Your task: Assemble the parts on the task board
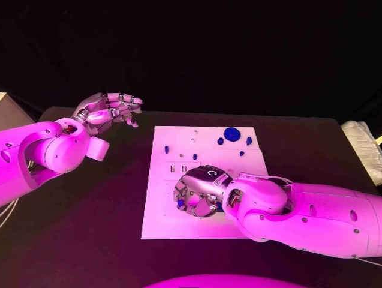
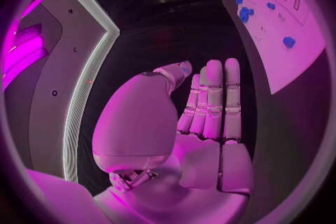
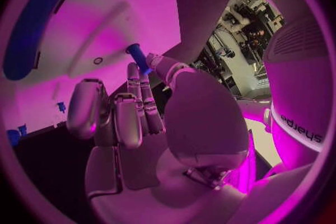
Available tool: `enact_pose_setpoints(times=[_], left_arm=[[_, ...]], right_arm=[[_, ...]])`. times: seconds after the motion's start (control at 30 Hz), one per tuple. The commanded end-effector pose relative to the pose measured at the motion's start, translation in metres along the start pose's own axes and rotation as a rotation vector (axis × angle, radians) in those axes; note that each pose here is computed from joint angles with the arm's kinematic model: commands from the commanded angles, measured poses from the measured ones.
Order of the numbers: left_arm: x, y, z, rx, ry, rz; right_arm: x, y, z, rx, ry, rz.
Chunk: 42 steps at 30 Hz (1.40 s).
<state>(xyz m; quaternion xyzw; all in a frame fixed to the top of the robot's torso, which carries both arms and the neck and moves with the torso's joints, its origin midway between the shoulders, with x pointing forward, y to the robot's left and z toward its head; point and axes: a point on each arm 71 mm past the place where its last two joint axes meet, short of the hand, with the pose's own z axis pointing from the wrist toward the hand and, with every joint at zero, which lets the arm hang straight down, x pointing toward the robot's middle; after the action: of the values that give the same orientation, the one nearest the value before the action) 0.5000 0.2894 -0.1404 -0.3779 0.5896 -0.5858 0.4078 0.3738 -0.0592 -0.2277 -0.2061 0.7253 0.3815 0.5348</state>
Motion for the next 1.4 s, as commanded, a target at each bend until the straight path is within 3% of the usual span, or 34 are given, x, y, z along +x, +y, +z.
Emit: enact_pose_setpoints(times=[0.03, 0.4, 0.67, 1.0, 1.23, 1.4], left_arm=[[0.0017, -0.0009, -0.0001, 0.006, 0.015, -0.011], [0.0011, -0.0008, -0.0003, 0.004, 0.013, -0.011], [0.0009, -0.0008, -0.0002, 0.004, 0.012, -0.011], [-0.0001, -0.0006, -0.0001, 0.003, 0.009, -0.01], [-0.0005, -0.0005, -0.0002, 0.002, 0.008, -0.009], [-0.0009, -0.0005, -0.0002, 0.002, 0.006, -0.008]], right_arm=[[0.003, 0.0, 0.0, 0.005, 0.025, -0.018], [0.003, 0.001, 0.001, 0.004, 0.015, -0.015], [-0.002, 0.0, -0.001, 0.008, -0.06, 0.016], [-0.007, -0.007, -0.005, 0.071, -0.138, 0.115], [-0.012, -0.014, -0.016, 0.102, -0.158, 0.158], [-0.026, -0.03, -0.031, 0.174, -0.162, 0.244]])
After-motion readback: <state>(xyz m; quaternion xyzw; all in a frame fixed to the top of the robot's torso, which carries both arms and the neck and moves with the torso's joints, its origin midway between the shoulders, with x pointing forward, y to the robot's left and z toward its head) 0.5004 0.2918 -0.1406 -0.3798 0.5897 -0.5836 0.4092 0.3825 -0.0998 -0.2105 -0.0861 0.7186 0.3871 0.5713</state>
